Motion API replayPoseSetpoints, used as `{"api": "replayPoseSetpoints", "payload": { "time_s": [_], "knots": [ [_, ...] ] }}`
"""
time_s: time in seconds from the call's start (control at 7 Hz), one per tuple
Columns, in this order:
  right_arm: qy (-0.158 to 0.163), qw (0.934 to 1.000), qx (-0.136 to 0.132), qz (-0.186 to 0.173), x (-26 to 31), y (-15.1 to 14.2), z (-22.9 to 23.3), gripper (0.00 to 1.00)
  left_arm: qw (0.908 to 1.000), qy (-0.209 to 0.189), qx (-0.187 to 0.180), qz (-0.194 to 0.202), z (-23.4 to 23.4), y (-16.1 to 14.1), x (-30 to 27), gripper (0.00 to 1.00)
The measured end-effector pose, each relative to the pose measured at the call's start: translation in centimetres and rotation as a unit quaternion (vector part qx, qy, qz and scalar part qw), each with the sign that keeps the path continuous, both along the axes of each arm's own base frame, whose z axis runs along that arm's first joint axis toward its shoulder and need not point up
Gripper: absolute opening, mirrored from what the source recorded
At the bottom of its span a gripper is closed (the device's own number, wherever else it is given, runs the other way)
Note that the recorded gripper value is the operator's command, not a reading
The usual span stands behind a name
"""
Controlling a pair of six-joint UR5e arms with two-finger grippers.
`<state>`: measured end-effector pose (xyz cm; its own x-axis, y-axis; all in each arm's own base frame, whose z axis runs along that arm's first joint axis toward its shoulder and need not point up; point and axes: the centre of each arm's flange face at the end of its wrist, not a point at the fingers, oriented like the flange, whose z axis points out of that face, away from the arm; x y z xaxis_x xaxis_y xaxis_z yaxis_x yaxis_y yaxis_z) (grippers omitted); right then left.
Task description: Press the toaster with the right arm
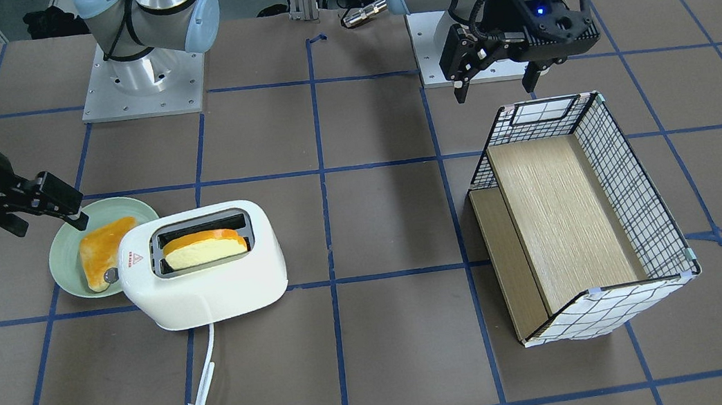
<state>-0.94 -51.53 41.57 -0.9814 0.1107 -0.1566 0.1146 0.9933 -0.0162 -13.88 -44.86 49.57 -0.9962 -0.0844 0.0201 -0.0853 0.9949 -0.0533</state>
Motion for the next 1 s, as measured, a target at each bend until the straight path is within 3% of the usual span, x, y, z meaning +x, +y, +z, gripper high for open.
{"api": "replayPoseSetpoints", "payload": {
  "time_s": [0.29,1.0],
  "knots": [
    [0.022,0.9997,-0.005,0.009,1.9,0.3,3.1,1.0,1.0,0.0,0.0,0.0,0.0,0.0,0.0,1.0],
    [0.073,0.9971,-0.007,0.023,13.2,1.8,5.5,1.0,1.0,0.0,0.0,0.0,0.0,0.0,0.0,1.0]
  ]
}}
